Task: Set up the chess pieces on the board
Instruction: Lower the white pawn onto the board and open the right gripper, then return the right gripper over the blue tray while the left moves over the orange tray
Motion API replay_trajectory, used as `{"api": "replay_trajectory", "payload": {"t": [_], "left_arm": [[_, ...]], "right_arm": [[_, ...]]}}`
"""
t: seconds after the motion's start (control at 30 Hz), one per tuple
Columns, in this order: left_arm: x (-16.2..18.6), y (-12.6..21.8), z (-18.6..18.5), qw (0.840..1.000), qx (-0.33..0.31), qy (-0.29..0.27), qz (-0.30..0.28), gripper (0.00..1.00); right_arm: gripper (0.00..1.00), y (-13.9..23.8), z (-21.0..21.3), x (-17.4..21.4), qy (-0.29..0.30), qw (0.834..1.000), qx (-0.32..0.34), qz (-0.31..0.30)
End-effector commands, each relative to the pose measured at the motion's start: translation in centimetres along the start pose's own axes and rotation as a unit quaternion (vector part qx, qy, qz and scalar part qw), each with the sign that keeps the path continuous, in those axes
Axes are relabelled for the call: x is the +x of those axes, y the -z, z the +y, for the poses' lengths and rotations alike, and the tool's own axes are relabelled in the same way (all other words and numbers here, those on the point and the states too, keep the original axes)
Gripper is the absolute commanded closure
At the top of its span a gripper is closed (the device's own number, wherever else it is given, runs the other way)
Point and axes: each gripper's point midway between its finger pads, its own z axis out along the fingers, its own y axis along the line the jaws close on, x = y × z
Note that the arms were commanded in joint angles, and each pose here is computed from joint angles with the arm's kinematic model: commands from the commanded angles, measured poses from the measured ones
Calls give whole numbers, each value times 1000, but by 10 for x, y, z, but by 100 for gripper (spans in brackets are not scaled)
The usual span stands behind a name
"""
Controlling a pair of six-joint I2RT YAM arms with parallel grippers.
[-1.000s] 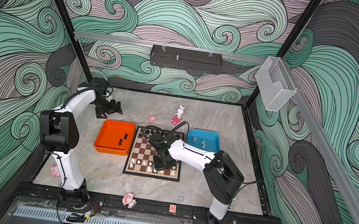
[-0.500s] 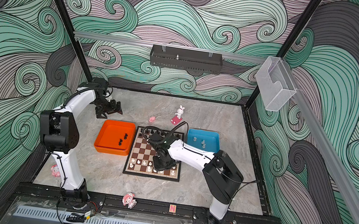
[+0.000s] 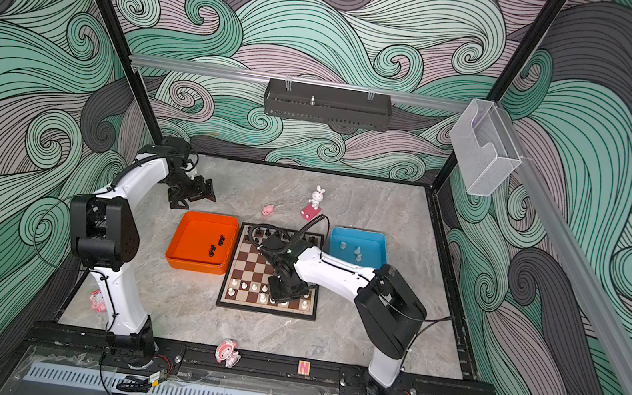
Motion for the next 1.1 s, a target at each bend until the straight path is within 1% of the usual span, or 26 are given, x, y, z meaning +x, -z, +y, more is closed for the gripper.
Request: {"api": "replay_trajectory", "payload": {"t": [0.0,0.13,0.23,0.43,0.6,0.67,0.8,0.97,1.07], "left_arm": [[0,-2,3,1000,2,2,4,6],[0,-2,3,1000,2,3,4,6],[1,-3,3,1000,2,3,5,6],[0,-2,3,1000,1,3,4,6],[0,-3,5,1000,-5,3,4,6],[0,-2,6,1000,-7,3,2,6],[0,-2,7,1000,-14,1,1,6],[2,1,6,999,-31,-11,-2,6],[4,4,1,999,-34,-15,-4,6]], "right_arm": [[79,3,4,-4,6,1000,-2,-6],[79,5,4,-4,7,1000,-3,-7],[73,9,5,-5,5,1000,-5,-13],[55,29,5,-7,5,1000,-5,-31],[41,57,3,-11,7,998,-4,-62],[38,72,-5,-17,8,997,2,-82],[36,102,-39,-34,-18,992,5,-122],[34,126,-81,-55,-48,985,26,-163],[33,137,-104,-66,-77,979,32,-186]]}}
